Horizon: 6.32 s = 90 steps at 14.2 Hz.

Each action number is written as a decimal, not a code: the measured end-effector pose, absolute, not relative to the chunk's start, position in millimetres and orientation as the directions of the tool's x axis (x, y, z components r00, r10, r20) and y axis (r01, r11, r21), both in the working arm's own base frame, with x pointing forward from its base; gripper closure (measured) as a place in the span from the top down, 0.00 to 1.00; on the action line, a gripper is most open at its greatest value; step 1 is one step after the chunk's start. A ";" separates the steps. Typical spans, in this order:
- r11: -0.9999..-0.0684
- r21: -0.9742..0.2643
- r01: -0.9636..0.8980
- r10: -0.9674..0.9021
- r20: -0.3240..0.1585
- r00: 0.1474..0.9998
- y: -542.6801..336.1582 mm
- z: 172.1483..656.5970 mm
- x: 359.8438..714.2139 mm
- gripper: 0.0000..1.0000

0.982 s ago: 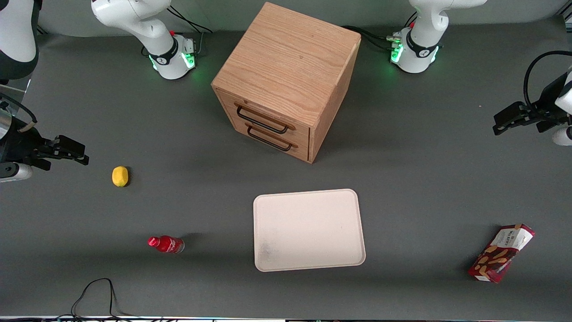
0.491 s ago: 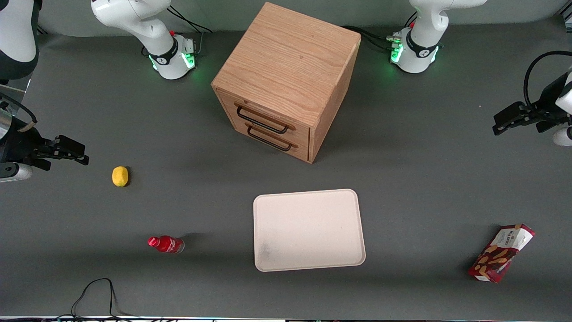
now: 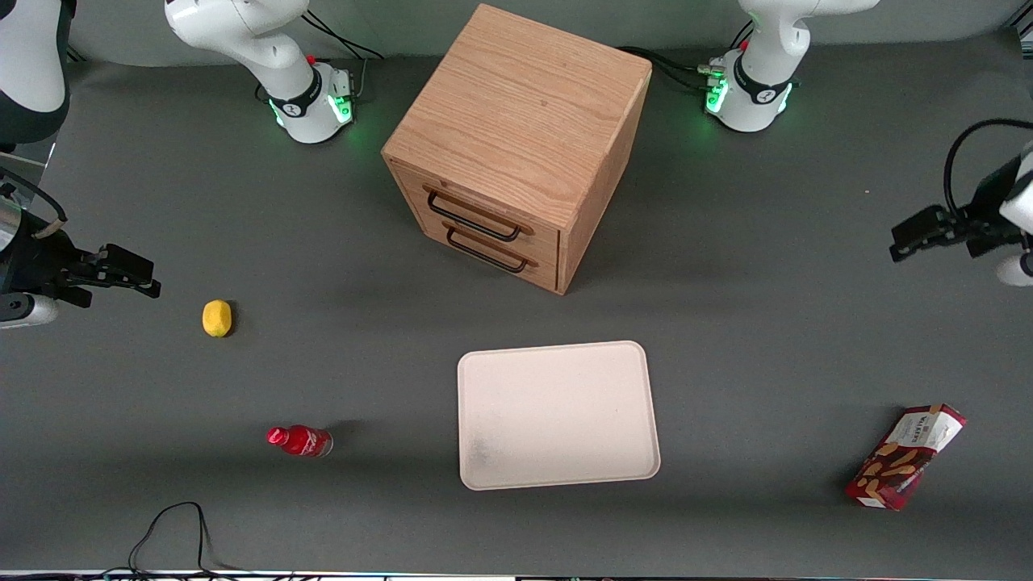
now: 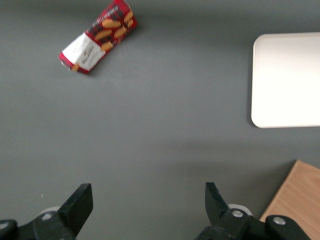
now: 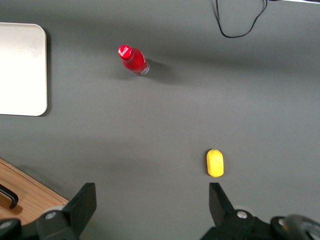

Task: Place red cookie box on tray
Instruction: 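Move the left gripper down toward the red plaid shortbread box, then close the left gripper on the end of the shortbread box, then lift the box upright with the left gripper, then carry the held box over the white tray with the left gripper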

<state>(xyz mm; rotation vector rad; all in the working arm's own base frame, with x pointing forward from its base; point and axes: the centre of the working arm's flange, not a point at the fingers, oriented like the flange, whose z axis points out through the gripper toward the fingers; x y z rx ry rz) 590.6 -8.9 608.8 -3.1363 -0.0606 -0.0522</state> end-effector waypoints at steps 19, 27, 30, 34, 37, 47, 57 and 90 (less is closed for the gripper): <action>-0.776 -0.059 -0.628 -0.629 0.013 0.777 136.7 521.5 705.3 1.00; -0.777 -0.031 -0.628 -0.629 0.003 0.778 148.1 368.3 751.0 1.00; -0.780 -0.045 -0.624 -0.625 0.029 0.780 151.1 329.7 760.7 1.00; -0.793 -0.080 -0.603 -0.608 0.078 0.790 152.8 287.8 771.7 1.00; -0.806 -0.094 -0.584 -0.592 0.108 0.799 148.2 259.9 777.1 1.00; -0.854 -0.073 -0.516 -0.521 0.108 0.847 144.8 242.1 776.6 0.55; -0.866 -0.041 -0.499 -0.501 0.076 0.862 141.8 260.4 773.1 0.04; -0.994 -0.024 0.104 0.104 -0.016 0.994 -254.9 568.2 635.9 0.04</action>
